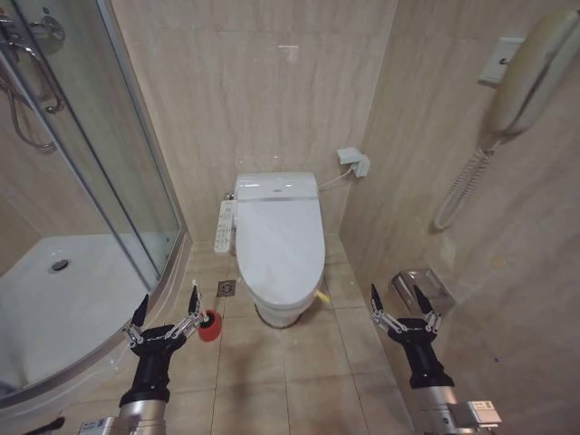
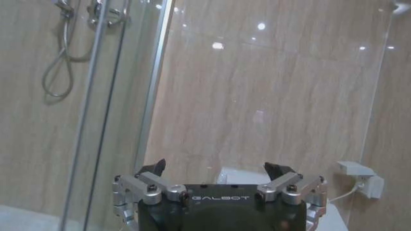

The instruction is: Open the toilet lid, clean the toilet bowl with a toilet brush, close the toilet lid, and flush.

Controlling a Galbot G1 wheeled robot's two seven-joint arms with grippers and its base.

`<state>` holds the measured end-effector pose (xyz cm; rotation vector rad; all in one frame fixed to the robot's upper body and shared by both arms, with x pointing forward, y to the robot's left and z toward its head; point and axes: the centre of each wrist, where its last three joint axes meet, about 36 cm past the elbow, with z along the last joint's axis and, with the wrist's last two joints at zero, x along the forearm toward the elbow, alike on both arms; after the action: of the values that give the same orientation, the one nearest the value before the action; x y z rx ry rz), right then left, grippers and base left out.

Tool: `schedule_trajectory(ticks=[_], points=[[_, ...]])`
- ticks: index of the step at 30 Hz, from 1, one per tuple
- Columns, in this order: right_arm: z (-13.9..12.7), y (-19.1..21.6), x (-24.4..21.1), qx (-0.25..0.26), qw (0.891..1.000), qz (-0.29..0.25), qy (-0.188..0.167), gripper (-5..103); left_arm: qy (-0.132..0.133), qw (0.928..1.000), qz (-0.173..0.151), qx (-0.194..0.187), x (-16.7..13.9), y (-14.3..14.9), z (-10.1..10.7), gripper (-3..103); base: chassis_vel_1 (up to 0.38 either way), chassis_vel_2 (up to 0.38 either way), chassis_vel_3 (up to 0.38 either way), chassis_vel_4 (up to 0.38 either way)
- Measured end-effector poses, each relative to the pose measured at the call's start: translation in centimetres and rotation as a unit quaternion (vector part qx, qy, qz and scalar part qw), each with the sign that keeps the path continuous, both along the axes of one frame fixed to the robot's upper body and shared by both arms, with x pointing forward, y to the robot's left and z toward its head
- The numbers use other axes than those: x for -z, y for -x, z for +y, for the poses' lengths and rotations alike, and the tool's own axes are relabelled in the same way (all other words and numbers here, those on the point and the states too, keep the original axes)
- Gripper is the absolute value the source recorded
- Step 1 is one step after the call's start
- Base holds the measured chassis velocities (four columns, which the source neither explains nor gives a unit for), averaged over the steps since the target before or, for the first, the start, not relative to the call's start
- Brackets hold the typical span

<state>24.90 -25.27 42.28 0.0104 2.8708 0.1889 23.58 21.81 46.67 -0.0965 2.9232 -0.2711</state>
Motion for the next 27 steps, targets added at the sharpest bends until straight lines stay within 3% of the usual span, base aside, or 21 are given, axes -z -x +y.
schedule_trajectory(ticks=[17,27], points=[[-0.1,0.1,0.1,0.007,1.000,-0.010,-0.002,100,-0.006,1.0000,-0.002,0.000,0.3,0.3,0.0,100,-0.241,0.253,0.242,-0.257],[0.5,0.9,1.0,0.013,1.000,0.004,-0.002,100,-0.005,1.0000,0.001,0.001,1.1,0.0,0.0,100,-0.038,0.011,-0.001,0.017]])
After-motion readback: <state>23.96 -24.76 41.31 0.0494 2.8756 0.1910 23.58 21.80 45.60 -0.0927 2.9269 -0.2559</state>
